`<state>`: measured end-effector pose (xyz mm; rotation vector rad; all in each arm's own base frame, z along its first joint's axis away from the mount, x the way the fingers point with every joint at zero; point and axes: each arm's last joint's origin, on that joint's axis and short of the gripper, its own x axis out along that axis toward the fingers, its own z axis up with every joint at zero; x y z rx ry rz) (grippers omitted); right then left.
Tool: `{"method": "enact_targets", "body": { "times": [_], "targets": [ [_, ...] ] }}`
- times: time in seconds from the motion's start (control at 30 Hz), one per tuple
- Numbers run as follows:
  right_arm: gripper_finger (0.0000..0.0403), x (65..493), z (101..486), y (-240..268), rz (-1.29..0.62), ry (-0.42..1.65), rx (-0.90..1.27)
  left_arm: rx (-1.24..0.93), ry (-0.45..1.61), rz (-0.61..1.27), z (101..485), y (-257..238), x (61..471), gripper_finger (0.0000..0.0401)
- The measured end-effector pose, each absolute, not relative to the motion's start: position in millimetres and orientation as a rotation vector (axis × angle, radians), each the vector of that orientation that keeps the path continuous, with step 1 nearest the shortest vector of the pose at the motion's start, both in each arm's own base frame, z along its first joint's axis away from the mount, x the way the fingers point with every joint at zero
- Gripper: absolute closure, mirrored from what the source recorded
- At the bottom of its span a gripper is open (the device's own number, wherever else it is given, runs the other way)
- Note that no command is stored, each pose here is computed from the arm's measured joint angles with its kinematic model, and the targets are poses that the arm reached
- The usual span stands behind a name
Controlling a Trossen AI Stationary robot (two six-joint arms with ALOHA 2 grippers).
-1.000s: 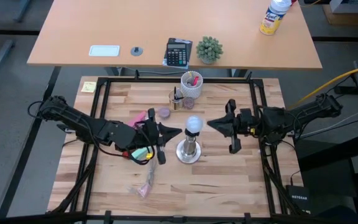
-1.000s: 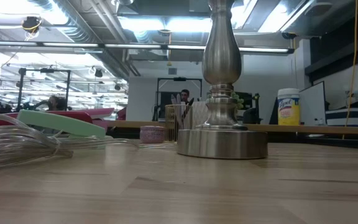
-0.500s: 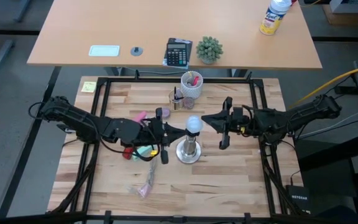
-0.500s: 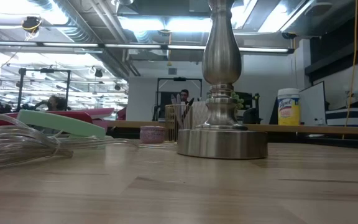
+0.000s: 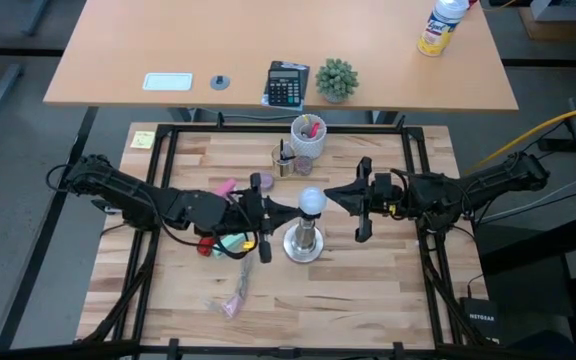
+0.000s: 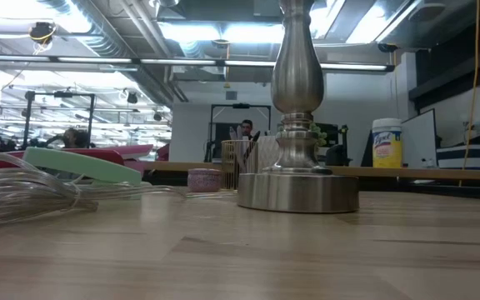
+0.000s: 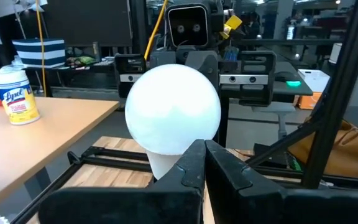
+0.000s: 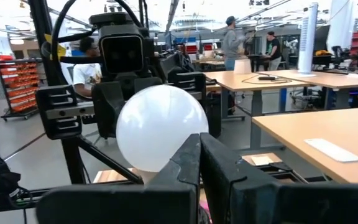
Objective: Screw lightbulb
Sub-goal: Insert the lightbulb to the lamp
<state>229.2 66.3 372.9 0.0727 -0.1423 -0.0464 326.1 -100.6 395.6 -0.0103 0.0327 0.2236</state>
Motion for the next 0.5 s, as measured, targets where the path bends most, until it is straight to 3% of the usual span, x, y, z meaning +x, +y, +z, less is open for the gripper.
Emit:
{"method": "enact_targets", "body": {
  "times": [0.5],
  "targets": [
    [0.0389,229.0,372.4,67.2,-0.017,-0.132,0.105,-0.018,0.037,0.253,394.9,-100.2,325.8,0.0398]
  ]
}}
